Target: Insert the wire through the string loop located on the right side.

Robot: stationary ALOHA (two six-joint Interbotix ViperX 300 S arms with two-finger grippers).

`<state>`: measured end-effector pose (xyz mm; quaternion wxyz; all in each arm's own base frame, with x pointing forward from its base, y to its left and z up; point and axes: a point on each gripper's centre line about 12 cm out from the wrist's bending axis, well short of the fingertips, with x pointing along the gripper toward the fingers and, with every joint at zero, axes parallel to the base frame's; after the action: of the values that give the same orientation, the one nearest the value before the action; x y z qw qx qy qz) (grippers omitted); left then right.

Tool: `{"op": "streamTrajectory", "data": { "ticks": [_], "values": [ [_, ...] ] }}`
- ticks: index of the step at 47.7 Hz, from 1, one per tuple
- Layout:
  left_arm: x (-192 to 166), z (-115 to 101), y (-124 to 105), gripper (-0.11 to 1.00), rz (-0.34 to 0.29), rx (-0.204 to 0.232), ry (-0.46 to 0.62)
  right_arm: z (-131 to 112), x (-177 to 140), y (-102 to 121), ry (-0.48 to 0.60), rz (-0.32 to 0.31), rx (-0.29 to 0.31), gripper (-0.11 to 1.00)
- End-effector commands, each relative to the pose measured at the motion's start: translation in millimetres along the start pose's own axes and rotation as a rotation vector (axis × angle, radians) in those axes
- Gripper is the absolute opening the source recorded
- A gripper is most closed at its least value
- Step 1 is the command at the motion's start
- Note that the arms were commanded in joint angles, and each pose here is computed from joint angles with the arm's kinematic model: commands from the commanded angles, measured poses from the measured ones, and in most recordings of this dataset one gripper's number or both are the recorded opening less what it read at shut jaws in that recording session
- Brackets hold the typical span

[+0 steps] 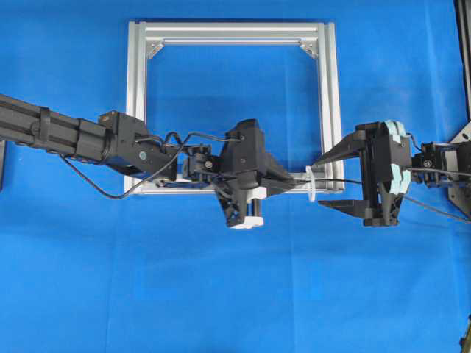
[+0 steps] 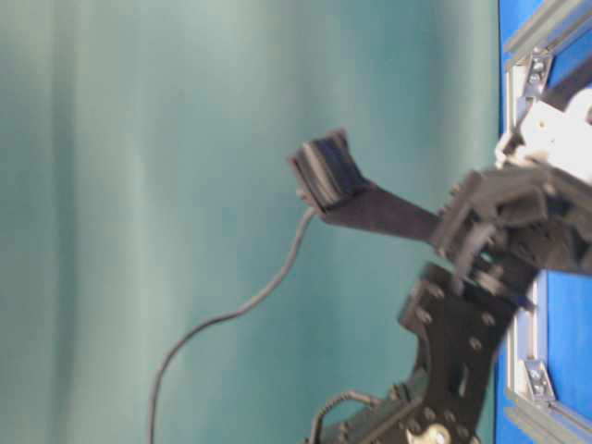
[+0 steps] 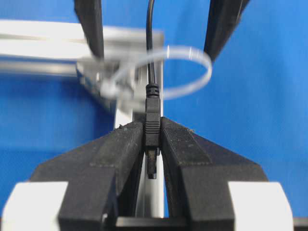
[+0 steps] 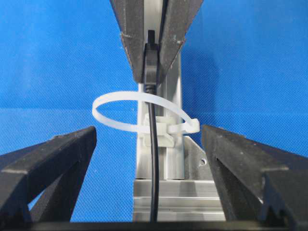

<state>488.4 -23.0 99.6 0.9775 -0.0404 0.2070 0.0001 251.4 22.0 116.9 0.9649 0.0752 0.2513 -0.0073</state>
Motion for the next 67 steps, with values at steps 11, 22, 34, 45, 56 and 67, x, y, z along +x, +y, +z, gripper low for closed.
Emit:
{"op": "streamTrajectory", "data": {
  "ticks": [11,22,34,45,56,67],
  "values": [
    [-46.5,9.0,-0.6,0.08,-0.005,0.006,-0.029,4.2,1.1,1.6,-0.004,0.004,-0.001,0.96],
    [-99.4,-13.4,3.7,0.08,0.0,0.009,-0.02,4.4,1.5,1.6,-0.004,0.004,-0.002,0.96],
    [-156.4,-49.9,10.2,0.08,0.009,-0.005,0.027,5.3,1.5,1.8,-0.007,0.004,-0.002,0.96],
    [-191.6,-73.0,12.6,0.08,0.011,-0.014,0.071,5.3,1.5,1.9,-0.007,0.005,-0.003,0.96],
    [-220.8,-86.3,12.1,0.08,0.0,-0.013,0.083,5.3,1.5,1.9,-0.007,0.005,-0.005,0.96],
    [-229.7,-90.9,6.7,0.08,-0.022,0.0,0.093,5.0,1.7,1.9,-0.005,0.005,-0.005,0.96]
  ]
}}
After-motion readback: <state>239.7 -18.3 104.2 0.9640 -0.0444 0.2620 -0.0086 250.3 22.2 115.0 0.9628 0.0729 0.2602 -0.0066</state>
